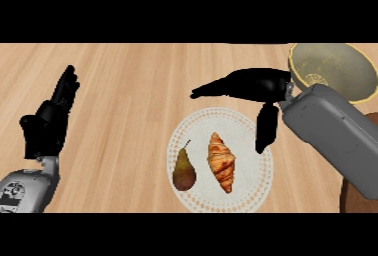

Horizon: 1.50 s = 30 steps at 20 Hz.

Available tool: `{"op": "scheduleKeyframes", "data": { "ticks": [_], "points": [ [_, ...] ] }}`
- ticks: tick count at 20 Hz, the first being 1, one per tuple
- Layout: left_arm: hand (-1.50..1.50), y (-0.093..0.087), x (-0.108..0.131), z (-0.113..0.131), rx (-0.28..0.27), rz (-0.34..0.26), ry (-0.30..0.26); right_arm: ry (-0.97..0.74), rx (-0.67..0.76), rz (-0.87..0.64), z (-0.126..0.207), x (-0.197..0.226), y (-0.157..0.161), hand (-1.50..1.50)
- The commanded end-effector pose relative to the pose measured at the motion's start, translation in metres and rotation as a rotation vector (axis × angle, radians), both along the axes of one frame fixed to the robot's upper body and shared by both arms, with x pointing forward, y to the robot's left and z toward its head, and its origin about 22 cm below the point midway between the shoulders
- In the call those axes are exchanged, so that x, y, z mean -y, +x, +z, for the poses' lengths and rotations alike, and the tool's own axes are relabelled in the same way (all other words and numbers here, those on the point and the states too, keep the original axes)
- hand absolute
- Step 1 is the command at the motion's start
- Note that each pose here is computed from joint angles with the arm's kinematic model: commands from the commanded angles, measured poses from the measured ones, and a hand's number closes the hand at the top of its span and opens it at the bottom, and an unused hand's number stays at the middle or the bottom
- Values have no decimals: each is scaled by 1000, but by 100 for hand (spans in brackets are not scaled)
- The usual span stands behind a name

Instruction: Pick the croissant from the placemat and place it in the bowl

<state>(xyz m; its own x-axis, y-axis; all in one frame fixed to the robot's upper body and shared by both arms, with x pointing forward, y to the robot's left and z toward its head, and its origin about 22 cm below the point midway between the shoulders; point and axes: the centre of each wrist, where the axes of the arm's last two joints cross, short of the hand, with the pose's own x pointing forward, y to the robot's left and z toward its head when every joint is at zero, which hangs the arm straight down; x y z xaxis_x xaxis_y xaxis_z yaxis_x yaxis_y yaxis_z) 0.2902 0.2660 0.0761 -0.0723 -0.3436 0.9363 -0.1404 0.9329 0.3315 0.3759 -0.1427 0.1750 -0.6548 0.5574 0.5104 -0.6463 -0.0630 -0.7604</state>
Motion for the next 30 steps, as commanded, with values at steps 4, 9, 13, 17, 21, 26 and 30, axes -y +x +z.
{"op": "scheduleKeyframes", "data": {
  "ticks": [4,9,13,17,21,26,30],
  "points": [
    [0,-3,2,-3,4,18,9,-196,-51,79,-25,-47,-10,-150],
    [0,1,3,-10,1,12,6,-274,-45,128,-28,-87,-34,-150],
    [0,2,-7,1,0,24,9,-422,-32,148,-50,-70,-34,-150],
    [0,-4,-7,5,-1,24,20,-514,6,114,-71,-78,-47,-150],
    [0,-2,7,-4,-9,9,-6,-534,-9,96,-88,-69,-38,-150],
    [0,1,2,12,12,10,-2,-522,-1,91,-108,-65,-37,-150],
    [0,3,-10,-4,-2,13,3,-516,-32,83,-139,-70,-40,-150]
  ]
}}
